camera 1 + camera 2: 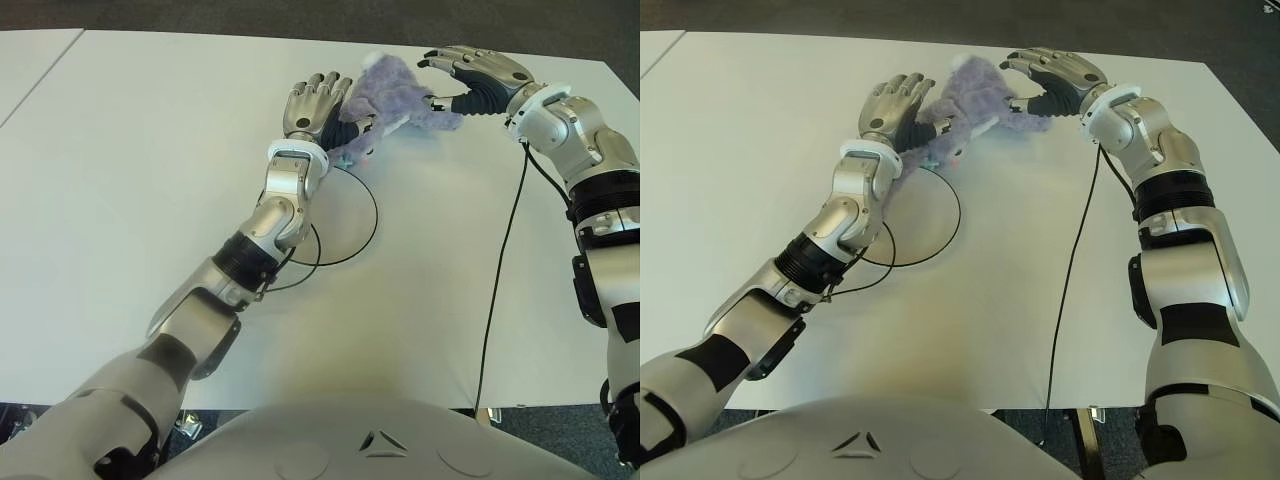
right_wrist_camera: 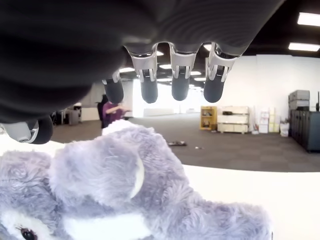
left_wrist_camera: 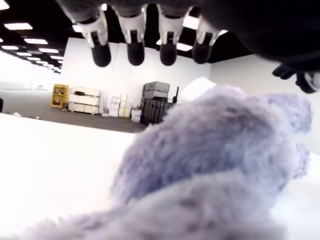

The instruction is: Put the doll into the plate.

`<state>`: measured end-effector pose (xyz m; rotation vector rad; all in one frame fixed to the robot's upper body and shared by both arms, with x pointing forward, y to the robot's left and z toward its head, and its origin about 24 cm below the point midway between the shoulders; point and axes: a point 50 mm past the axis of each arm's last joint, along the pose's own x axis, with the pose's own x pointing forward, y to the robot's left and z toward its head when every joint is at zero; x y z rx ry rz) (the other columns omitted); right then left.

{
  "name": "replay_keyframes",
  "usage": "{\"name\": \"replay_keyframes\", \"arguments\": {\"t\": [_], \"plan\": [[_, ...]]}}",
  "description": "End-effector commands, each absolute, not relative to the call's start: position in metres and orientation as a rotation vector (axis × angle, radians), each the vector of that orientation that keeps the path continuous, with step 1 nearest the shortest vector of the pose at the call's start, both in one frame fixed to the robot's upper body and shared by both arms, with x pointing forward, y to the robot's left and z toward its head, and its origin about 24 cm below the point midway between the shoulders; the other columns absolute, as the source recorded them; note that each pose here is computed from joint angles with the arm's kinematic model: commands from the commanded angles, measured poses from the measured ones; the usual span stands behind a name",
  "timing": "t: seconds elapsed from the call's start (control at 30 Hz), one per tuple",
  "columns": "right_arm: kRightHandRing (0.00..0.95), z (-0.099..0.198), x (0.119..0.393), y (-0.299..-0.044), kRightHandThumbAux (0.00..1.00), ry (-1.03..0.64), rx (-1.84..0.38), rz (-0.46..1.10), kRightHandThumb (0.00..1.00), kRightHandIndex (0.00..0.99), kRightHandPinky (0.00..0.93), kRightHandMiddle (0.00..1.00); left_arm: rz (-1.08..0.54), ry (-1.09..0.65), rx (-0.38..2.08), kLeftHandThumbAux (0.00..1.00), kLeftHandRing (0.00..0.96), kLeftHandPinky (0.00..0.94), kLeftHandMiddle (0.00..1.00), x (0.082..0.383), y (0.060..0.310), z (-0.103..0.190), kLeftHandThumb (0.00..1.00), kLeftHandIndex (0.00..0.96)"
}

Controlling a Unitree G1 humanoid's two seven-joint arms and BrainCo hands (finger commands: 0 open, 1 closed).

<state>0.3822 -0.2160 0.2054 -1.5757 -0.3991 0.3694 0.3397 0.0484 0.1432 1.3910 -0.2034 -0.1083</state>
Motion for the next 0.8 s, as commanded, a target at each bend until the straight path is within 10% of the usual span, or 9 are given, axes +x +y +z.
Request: {"name": "replay_keyframes", "arguments": {"t": [0.03, 0.8], "plan": [[0.0, 0.193, 0.382, -0.223, 0.222, -0.339, -1.579, 0.358, 0.506, 0.0, 0.0, 0.0, -0.19, -0.161, 1.416, 0.09, 0.0, 0.032, 0.0, 0.342, 0.044, 0.137, 0.257, 0.0], [0.0, 0.19, 0.382, -0.236, 0.202, -0.292, -1.605, 0.264, 0.522, 0.0, 0.0, 0.0, -0.339, -0.059, 1.492, 0.143, 0.0, 0.012, 0.0, 0.349, 0.04, 0.11, 0.252, 0.0]]}}
